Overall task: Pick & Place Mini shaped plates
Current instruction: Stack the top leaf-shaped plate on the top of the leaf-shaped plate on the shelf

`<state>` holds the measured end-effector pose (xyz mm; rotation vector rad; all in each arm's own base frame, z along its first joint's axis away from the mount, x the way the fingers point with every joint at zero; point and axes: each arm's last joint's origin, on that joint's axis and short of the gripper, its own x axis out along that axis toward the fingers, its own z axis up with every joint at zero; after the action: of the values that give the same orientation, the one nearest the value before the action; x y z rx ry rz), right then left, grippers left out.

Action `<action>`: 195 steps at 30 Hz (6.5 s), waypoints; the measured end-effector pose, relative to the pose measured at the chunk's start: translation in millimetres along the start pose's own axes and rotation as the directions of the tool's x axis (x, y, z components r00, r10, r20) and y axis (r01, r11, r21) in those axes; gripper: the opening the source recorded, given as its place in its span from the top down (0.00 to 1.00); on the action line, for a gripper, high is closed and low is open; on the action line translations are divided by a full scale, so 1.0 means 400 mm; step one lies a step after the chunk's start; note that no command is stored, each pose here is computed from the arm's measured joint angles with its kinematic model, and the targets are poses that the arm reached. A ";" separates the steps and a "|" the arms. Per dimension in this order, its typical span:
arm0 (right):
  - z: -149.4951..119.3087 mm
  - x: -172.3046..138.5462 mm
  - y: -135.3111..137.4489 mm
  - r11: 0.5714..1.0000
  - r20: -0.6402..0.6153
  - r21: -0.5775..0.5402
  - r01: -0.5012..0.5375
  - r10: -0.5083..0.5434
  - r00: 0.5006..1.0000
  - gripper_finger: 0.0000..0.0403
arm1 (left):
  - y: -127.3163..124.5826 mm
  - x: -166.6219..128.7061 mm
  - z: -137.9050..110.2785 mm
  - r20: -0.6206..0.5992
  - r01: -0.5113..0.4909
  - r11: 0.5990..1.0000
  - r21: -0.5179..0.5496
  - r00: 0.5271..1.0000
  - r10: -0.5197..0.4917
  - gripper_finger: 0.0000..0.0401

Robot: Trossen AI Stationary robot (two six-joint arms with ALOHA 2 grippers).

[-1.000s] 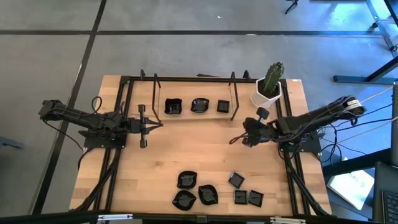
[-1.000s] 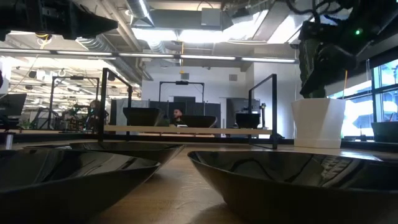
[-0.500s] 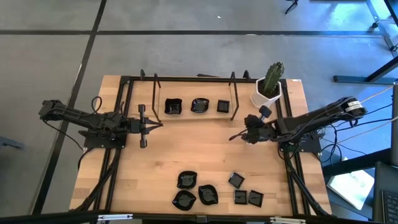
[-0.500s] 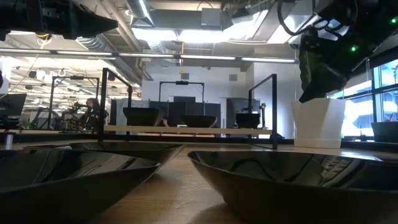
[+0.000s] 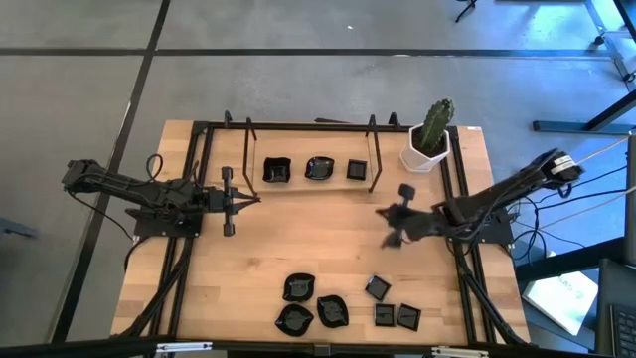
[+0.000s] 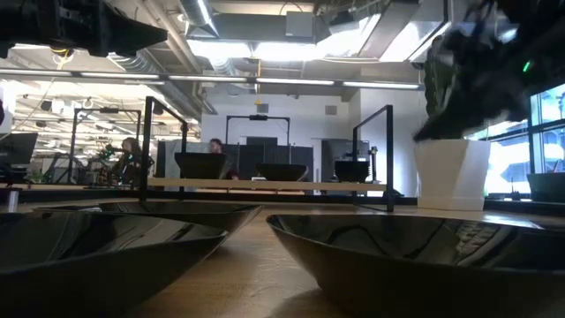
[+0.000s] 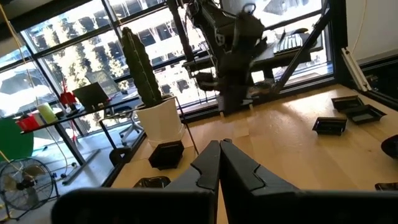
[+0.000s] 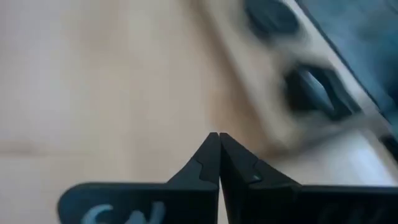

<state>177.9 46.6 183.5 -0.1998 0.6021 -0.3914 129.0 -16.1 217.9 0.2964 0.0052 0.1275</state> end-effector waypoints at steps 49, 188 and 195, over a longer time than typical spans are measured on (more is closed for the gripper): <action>0.083 -0.191 0.075 0.950 0.549 -0.067 -0.305 0.290 0.784 0.99 | -0.003 0.000 -0.002 -0.002 0.028 0.997 -0.067 1.000 -0.029 0.99; 0.004 -0.127 0.062 0.914 0.566 -0.126 -0.386 0.386 0.729 0.94 | -0.003 0.000 -0.002 -0.002 0.028 0.997 -0.067 1.000 -0.029 0.99; 0.004 -0.127 0.062 0.914 0.566 -0.126 -0.386 0.386 0.729 0.94 | -0.003 0.000 -0.002 -0.002 0.028 0.997 -0.067 1.000 -0.029 0.98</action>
<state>147.8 90.3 203.3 -0.1760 0.0204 0.0905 129.1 -16.9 216.8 0.2289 0.0085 0.0995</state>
